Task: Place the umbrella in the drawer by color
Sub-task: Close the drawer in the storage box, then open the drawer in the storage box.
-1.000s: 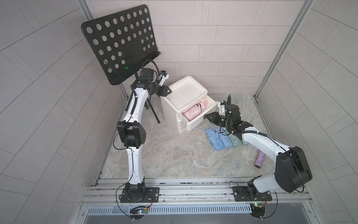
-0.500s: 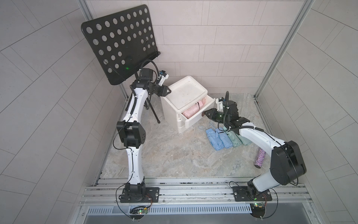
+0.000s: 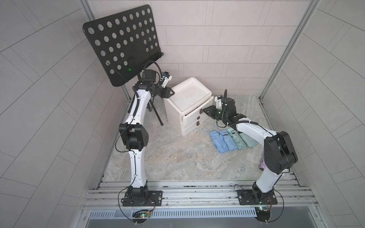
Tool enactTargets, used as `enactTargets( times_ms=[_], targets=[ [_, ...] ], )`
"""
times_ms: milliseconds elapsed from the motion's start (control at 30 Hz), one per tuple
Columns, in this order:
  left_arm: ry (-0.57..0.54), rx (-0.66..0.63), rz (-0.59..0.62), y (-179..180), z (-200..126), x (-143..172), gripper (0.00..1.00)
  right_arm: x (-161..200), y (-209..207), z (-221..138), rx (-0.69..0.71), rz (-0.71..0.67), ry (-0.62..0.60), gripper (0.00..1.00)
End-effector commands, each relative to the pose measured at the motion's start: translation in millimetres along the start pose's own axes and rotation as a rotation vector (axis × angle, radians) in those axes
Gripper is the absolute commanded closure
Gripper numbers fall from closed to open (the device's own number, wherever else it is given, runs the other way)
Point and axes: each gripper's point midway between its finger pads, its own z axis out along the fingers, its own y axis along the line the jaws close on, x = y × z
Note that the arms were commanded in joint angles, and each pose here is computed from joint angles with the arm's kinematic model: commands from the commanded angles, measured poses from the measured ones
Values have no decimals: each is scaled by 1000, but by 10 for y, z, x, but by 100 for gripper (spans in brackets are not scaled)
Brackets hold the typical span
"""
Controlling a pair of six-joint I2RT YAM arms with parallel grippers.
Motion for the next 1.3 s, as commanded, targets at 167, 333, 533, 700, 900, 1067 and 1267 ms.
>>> enactTargets(
  times_ms=[167, 333, 533, 700, 900, 1067, 1267],
  targets=[
    [25, 80, 6, -191, 58, 63, 55, -146, 277, 168, -81, 3, -26, 73],
    [24, 75, 14, -193, 35, 54, 54, -145, 298, 168, -83, 0, -25, 73],
    [7, 36, -8, -109, -26, 4, 34, -147, 286, -19, -68, -17, -46, 72],
    [-62, -11, -70, 67, -235, -160, 15, -171, 231, -307, -22, -45, -71, 62],
    [-111, -23, -102, 132, -453, -270, 11, -105, 199, -552, 4, -84, -65, 38],
    [-98, 3, -98, 105, -419, -220, 11, 16, 137, -514, -48, -54, -49, 35],
    [-78, 23, -103, 100, -349, -147, 14, 171, -25, -255, -141, 45, -33, 37]
  ],
)
